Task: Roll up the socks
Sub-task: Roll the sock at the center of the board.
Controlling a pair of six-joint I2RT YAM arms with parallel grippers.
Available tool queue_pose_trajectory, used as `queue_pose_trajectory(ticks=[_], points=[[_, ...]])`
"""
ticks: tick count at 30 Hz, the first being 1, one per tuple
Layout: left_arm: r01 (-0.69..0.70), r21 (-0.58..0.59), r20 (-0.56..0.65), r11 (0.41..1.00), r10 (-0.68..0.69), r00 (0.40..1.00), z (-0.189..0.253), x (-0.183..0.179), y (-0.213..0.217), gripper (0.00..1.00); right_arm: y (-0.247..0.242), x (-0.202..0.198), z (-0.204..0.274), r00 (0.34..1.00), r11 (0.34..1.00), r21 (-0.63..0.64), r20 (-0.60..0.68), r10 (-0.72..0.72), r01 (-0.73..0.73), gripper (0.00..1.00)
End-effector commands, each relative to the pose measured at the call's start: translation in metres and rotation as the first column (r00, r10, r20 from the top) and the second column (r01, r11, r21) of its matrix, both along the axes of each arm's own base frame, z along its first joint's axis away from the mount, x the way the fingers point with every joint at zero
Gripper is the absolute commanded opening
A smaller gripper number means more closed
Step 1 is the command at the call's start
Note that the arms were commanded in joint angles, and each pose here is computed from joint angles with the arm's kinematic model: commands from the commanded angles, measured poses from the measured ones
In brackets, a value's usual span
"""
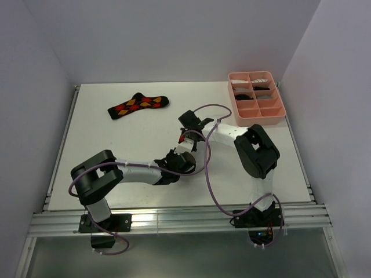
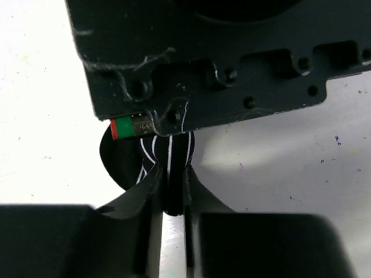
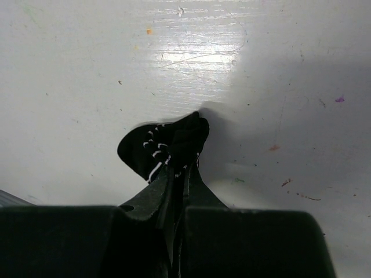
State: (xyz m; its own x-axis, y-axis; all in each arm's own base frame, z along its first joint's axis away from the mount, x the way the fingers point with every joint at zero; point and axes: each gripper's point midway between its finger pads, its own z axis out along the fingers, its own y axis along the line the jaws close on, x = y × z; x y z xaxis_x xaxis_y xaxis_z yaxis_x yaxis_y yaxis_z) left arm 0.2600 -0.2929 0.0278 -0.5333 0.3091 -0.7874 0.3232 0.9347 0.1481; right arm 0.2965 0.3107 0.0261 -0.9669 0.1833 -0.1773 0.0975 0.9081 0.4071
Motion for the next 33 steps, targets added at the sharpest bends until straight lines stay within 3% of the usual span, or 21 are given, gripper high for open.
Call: queue_pose_trajectory(ticks=[1, 3, 6, 12, 14, 20, 33], points=[[0.009, 0.011, -0.030, 1.000, -0.009, 1.000, -0.007, -0.003, -0.005, 0.12, -0.003, -0.016, -0.014, 0.999, 0.999, -0.034, -0.045, 0.011, -0.013, 0.00], [0.006, -0.002, -0.040, 1.000, -0.006, 0.999, -0.007, -0.006, -0.003, 0.01, 0.001, -0.015, -0.010, 1.000, 1.000, -0.001, -0.023, 0.009, -0.009, 0.00], [0.010, -0.051, -0.074, 0.999, -0.014, 0.997, -0.005, -0.011, -0.004, 0.01, 0.006, -0.009, 0.001, 1.000, 0.998, 0.070, 0.019, -0.008, 0.006, 0.00], [-0.030, -0.241, -0.198, 0.970, -0.019, 0.980, 0.002, -0.013, 0.004, 0.01, 0.011, 0.006, 0.034, 0.988, 0.966, 0.254, 0.129, -0.079, 0.044, 0.18], [-0.064, -0.328, -0.264, 0.943, -0.027, 0.964, 0.003, -0.011, 0.007, 0.01, 0.011, 0.012, 0.050, 0.977, 0.954, 0.296, 0.184, -0.104, 0.046, 0.30], [-0.132, -0.480, -0.378, 0.867, -0.069, 0.923, 0.005, -0.011, 0.016, 0.01, 0.003, 0.015, 0.066, 0.949, 0.936, 0.347, 0.273, -0.155, 0.053, 0.54], [-0.312, -0.655, -0.537, 0.688, -0.134, 0.833, -0.003, -0.008, 0.032, 0.01, 0.005, 0.006, 0.043, 0.949, 0.909, 0.411, 0.257, -0.182, 0.064, 0.57]])
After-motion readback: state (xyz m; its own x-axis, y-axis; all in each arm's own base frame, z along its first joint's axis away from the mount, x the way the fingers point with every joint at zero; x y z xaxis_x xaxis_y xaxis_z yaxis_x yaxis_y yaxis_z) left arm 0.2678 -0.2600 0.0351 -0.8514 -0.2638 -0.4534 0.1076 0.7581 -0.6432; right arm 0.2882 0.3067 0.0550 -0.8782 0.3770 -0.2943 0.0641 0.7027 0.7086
